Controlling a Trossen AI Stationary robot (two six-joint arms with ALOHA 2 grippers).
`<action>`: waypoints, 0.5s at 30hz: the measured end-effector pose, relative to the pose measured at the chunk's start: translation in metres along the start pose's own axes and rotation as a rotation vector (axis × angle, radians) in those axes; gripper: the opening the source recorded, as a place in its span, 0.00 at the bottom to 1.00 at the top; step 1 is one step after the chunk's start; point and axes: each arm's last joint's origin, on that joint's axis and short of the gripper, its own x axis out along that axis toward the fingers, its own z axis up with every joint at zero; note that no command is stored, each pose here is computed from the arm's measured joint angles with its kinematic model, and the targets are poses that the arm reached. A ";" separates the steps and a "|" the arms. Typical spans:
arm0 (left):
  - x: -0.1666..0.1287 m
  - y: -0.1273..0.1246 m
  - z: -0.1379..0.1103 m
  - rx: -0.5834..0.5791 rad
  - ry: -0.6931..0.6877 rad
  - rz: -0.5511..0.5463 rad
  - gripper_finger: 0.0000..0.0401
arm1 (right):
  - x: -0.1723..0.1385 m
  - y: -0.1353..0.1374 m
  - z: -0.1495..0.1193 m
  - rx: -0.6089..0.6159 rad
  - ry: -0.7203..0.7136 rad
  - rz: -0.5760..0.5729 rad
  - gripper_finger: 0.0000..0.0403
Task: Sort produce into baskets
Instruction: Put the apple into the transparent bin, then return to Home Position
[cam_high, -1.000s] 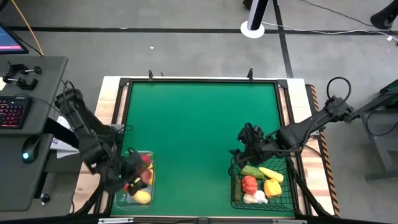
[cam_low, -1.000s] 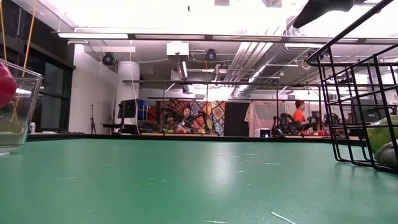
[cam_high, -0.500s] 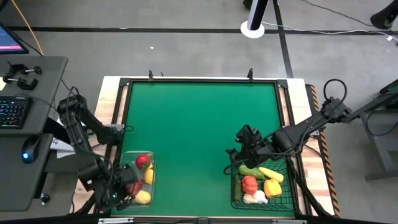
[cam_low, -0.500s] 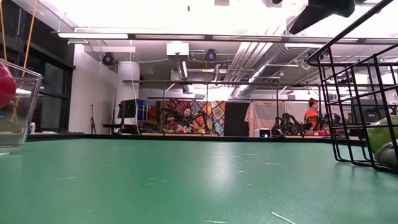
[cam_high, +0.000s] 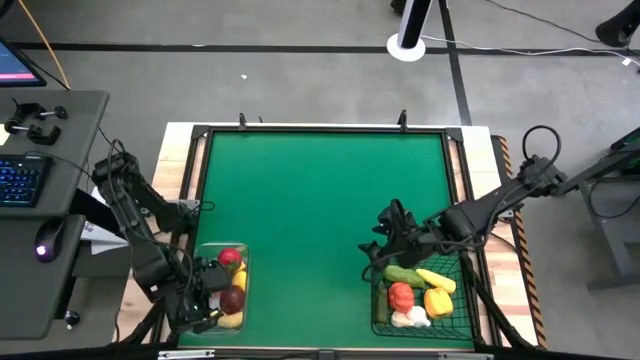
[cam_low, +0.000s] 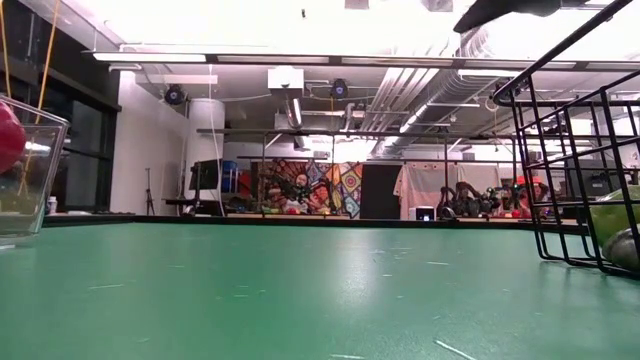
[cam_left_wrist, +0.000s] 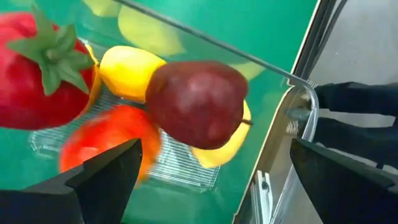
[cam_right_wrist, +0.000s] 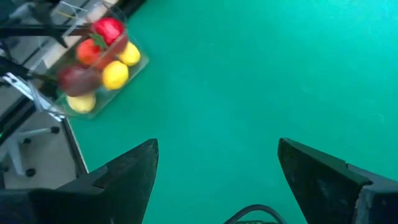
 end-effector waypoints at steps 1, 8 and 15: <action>-0.001 0.001 0.001 0.005 -0.003 -0.004 0.98 | -0.002 -0.001 0.001 0.000 -0.005 0.007 0.80; -0.016 0.007 0.004 0.005 0.045 -0.070 0.97 | -0.015 -0.005 0.009 0.013 -0.064 0.022 0.80; -0.031 0.012 0.013 0.034 -0.117 -0.122 0.97 | -0.038 -0.003 0.018 -0.042 -0.212 0.091 0.80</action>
